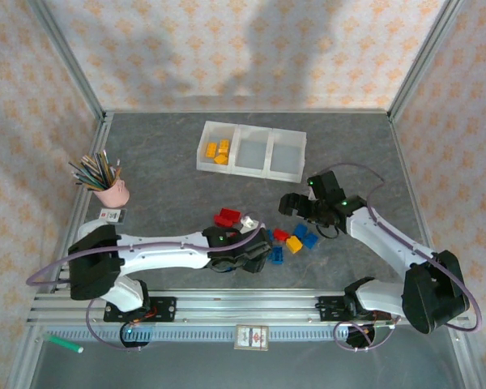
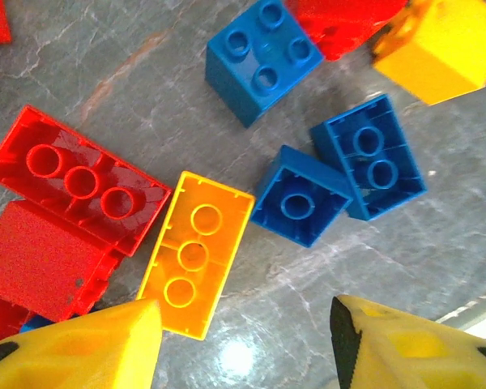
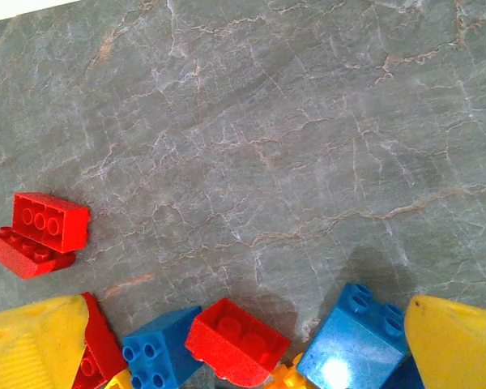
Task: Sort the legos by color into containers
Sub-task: Pick up the lego from the middle-left of the table.
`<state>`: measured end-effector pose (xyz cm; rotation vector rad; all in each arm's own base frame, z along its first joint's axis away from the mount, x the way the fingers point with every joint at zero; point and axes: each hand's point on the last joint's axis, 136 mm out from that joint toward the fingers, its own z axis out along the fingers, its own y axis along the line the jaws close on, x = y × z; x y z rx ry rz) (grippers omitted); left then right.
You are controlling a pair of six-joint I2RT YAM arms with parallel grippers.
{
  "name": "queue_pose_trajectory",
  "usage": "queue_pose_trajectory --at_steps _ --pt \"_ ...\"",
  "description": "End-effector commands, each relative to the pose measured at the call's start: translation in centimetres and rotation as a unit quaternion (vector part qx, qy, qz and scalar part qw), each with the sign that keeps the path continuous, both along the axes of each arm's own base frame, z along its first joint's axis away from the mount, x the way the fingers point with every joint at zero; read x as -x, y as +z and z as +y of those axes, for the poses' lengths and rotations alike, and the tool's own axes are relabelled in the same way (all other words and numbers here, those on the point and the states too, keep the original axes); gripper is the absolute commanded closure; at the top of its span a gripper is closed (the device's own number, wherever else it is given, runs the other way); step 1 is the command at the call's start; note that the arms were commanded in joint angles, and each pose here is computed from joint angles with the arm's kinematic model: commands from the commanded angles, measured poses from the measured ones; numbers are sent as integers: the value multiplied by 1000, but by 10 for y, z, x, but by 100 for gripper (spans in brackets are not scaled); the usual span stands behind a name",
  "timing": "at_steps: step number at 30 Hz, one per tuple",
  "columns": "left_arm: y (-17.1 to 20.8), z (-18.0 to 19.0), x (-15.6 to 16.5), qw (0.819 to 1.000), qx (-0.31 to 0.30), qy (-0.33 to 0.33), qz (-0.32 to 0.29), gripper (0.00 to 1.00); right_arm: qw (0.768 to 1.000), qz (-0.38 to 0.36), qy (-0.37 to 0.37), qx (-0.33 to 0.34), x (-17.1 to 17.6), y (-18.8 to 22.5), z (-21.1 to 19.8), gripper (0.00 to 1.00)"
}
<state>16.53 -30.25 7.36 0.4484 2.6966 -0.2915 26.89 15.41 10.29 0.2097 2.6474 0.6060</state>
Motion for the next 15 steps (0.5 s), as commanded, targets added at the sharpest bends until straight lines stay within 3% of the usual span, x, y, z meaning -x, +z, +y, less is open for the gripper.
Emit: queue_pose_trajectory --at_steps 1,8,15 --pt "-3 -1 -11 1000 -20 7 -23 39 1000 -4 -8 3 1 -2 -5 0" --pt "-23 14 -20 996 -80 26 -33 38 1000 -4 -6 5 0 -4 -7 0" --pt "-36 18 -23 995 -91 33 -26 37 1000 -5 -5 3 -1 -5 -6 0"
